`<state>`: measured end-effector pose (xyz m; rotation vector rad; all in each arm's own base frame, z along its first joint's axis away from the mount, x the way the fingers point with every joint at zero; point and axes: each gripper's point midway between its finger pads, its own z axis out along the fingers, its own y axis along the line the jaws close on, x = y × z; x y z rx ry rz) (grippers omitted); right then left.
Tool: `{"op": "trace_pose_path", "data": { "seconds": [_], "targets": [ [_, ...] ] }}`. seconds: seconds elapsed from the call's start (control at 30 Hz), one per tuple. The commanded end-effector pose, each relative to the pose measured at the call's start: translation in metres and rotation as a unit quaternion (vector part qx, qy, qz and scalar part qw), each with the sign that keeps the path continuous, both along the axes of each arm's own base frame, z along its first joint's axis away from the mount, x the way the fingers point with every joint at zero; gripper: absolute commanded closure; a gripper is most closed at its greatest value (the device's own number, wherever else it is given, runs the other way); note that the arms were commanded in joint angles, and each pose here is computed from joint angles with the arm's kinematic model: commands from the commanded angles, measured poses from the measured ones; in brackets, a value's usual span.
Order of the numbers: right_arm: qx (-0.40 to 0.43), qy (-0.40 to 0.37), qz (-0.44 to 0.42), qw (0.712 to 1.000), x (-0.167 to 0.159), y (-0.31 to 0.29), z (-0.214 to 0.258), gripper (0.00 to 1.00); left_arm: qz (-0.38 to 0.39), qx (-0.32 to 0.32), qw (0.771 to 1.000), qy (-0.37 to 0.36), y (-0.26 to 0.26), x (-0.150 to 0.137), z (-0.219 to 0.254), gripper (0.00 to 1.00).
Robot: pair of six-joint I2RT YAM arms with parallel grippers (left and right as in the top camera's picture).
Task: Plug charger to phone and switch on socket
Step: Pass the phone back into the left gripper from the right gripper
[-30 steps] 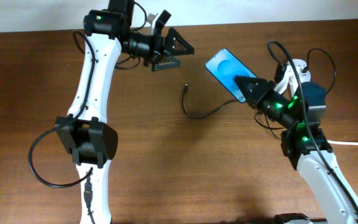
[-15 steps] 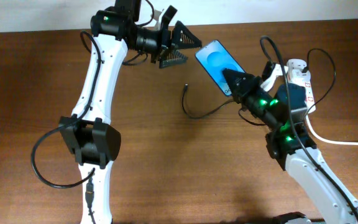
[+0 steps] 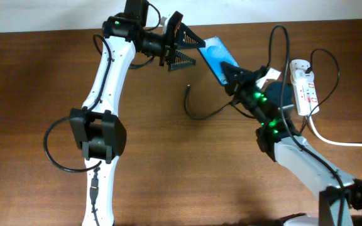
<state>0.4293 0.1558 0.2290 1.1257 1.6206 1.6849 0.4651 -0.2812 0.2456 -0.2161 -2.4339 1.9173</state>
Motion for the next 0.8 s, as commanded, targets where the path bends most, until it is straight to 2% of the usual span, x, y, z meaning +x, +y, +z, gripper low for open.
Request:
{"op": "trace_pose_path", "data": {
  "seconds": [0.0, 0.3, 0.37, 0.63, 0.7, 0.77],
  "targets": [
    [0.032, 0.012, -0.025, 0.999, 0.002, 0.012, 0.002, 0.96, 0.019, 0.013, 0.999, 0.027, 0.000, 0.005, 0.001, 0.02],
    [0.045, 0.018, -0.060, 0.997, 0.002, 0.020, 0.003, 0.96, 0.035, 0.022, 0.999, 0.028, -0.002, 0.014, 0.000, 0.09],
    [0.048, 0.019, -0.060, 0.997, 0.002, 0.020, 0.003, 0.96, 0.044, 0.032, 0.998, 0.035, -0.002, 0.016, -0.003, 0.14],
    [0.049, 0.016, -0.070, 0.996, 0.007, 0.019, 0.006, 0.96, 0.058, 0.066, 0.995, 0.035, -0.010, 0.017, -0.014, 0.16],
    [0.062, 0.025, -0.069, 0.995, 0.010, 0.022, 0.004, 0.96, 0.061, 0.075, 0.995, 0.034, -0.012, 0.017, -0.017, 0.21],
    [0.073, 0.035, -0.067, 0.994, 0.011, 0.026, 0.001, 0.96, 0.062, 0.078, 0.995, 0.033, -0.013, 0.017, -0.018, 0.21]
  ]
}}
